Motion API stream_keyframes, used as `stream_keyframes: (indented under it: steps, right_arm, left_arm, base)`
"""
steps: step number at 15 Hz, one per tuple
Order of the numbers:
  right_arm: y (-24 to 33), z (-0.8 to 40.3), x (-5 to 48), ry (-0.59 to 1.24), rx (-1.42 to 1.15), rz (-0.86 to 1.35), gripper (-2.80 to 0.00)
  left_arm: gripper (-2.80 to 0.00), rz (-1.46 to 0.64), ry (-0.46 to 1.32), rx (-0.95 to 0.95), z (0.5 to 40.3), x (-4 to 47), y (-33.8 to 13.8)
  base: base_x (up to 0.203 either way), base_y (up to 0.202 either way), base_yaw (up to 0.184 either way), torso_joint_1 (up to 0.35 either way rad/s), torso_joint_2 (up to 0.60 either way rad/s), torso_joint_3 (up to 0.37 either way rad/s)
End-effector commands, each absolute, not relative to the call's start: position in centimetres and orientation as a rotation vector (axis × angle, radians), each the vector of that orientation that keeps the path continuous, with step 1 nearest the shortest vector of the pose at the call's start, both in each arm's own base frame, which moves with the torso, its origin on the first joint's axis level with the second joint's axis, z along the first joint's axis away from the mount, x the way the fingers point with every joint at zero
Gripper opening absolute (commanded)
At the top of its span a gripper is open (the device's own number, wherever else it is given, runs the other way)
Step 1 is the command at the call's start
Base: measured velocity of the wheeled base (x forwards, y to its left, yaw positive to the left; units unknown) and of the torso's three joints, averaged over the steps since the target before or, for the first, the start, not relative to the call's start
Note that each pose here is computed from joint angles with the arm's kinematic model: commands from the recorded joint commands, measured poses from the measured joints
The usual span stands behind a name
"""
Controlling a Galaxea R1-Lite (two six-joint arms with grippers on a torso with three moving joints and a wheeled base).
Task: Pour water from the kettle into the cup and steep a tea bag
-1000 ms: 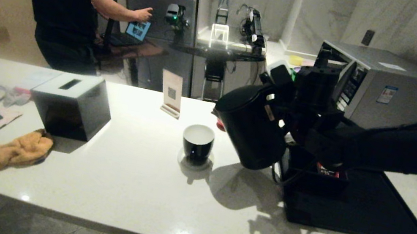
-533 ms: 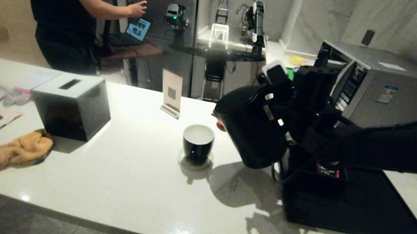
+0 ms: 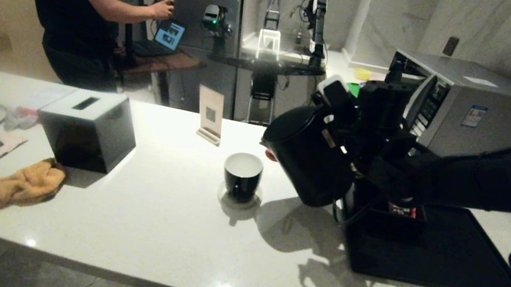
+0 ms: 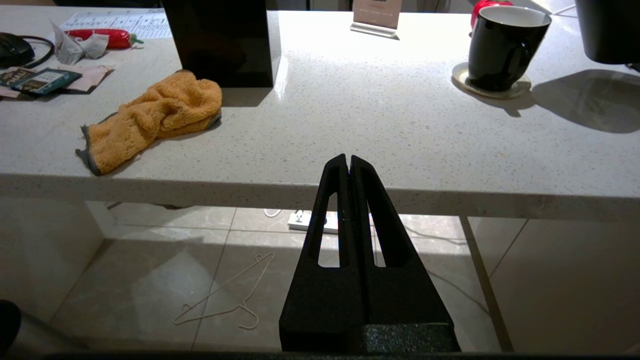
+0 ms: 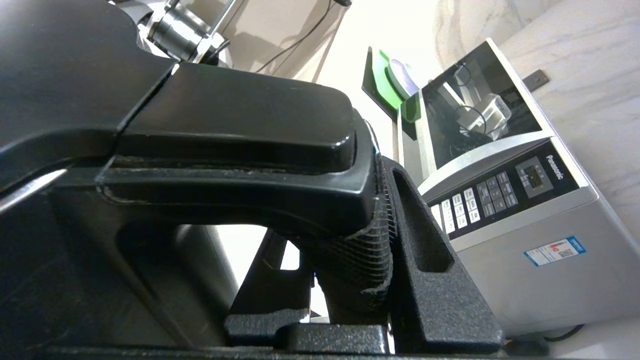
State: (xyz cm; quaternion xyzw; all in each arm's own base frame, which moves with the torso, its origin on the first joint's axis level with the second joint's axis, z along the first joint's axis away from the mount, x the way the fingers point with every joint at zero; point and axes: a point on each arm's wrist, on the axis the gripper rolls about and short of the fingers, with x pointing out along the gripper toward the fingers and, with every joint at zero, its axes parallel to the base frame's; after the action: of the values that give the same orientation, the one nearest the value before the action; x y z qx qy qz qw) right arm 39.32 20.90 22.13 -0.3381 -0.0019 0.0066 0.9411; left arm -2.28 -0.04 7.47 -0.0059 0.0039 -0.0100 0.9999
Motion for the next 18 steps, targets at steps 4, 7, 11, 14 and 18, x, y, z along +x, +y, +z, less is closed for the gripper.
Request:
stream_keyframes:
  steps: [4, 7, 11, 14, 18]
  right_arm:
    - [21.0, 22.1, 39.3, -0.007, -0.731, 0.013, -2.8]
    - [21.0, 22.1, 39.3, -0.009, -0.774, 0.017, -2.8]
    - [21.4, 22.2, 39.1, -0.016, -0.808, 0.03, -2.8]
    - [21.9, 22.1, 38.9, -0.02, -0.828, 0.041, -2.8]
    - [22.6, 21.8, 38.6, -0.023, -0.858, 0.06, -2.8]
  left_arm:
    - [-2.8, -0.02, 0.008, -0.012, 7.5, -2.3, 0.0]
    - [-2.8, -0.02, 0.008, -0.012, 7.5, -2.3, 0.0]
    - [-2.8, -0.02, 0.008, -0.012, 7.5, -2.3, 0.0]
    - [-2.8, -0.02, 0.008, -0.012, 7.5, -2.3, 0.0]
    - [-2.8, -0.02, 0.008, -0.012, 7.5, -2.3, 0.0]
  base:
    - [0.0, 0.0, 0.0, 0.0, 0.0, 0.0]
    - [0.0, 0.0, 0.0, 0.0, 0.0, 0.0]
    - [0.0, 0.0, 0.0, 0.0, 0.0, 0.0]
    - [0.0, 0.0, 0.0, 0.0, 0.0, 0.0]
    - [0.0, 0.0, 0.0, 0.0, 0.0, 0.0]
